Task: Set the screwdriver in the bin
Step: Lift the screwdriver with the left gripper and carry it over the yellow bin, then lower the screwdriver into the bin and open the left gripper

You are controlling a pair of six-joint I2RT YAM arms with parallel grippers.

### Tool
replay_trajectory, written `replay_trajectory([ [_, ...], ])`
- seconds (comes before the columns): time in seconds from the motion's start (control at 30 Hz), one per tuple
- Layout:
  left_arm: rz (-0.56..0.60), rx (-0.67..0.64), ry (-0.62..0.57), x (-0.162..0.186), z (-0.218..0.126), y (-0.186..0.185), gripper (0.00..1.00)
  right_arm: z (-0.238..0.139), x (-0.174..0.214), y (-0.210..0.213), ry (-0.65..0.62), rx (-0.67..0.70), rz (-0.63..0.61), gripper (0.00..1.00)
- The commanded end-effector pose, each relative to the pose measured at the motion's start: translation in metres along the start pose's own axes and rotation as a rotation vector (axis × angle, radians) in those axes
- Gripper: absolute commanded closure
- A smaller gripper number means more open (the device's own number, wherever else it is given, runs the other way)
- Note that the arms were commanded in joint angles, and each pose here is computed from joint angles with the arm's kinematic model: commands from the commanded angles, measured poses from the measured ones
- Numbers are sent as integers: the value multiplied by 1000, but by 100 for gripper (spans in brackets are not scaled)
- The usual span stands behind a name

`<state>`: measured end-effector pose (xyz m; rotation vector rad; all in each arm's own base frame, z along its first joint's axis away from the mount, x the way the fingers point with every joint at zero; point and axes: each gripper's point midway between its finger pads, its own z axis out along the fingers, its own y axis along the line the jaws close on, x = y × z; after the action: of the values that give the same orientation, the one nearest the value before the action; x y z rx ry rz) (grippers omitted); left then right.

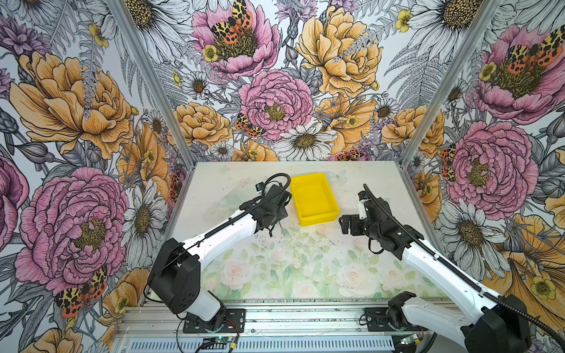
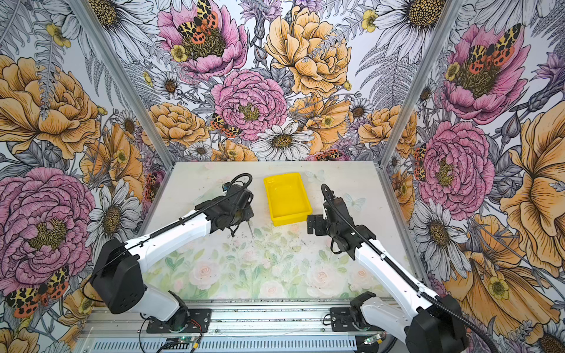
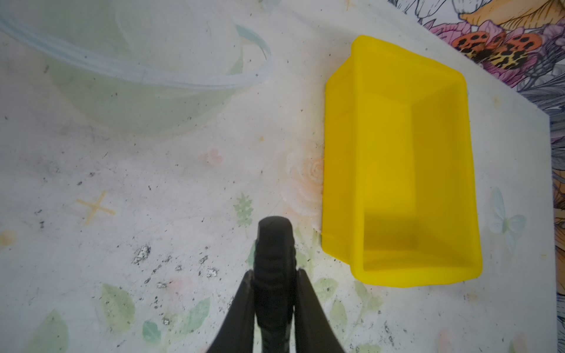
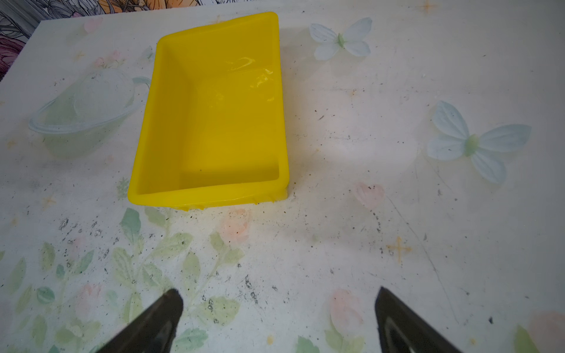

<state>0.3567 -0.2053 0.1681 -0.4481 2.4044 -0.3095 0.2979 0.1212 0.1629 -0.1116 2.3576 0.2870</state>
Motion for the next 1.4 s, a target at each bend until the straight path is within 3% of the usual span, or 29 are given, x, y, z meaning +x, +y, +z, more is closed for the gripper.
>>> replay_trajectory([
  [0.0, 61, 48, 4, -15, 4, -23, 95, -7, -9, -2, -34, -1, 12, 1],
  [0.3, 111, 136, -11, -45, 32, -81, 94, -5, -11, -7, -29, 7, 37, 1],
  [0.6, 146, 207, 32, -46, 80, -123, 93, -3, -2, -13, -12, 14, 53, 0],
  [0.97, 161, 213, 55, -28, 122, -143, 91, -12, -8, -9, -51, -10, 29, 1],
  [1.37, 166, 140, 55, -7, 155, -139, 87, -14, -1, -15, -54, 9, 50, 1],
])
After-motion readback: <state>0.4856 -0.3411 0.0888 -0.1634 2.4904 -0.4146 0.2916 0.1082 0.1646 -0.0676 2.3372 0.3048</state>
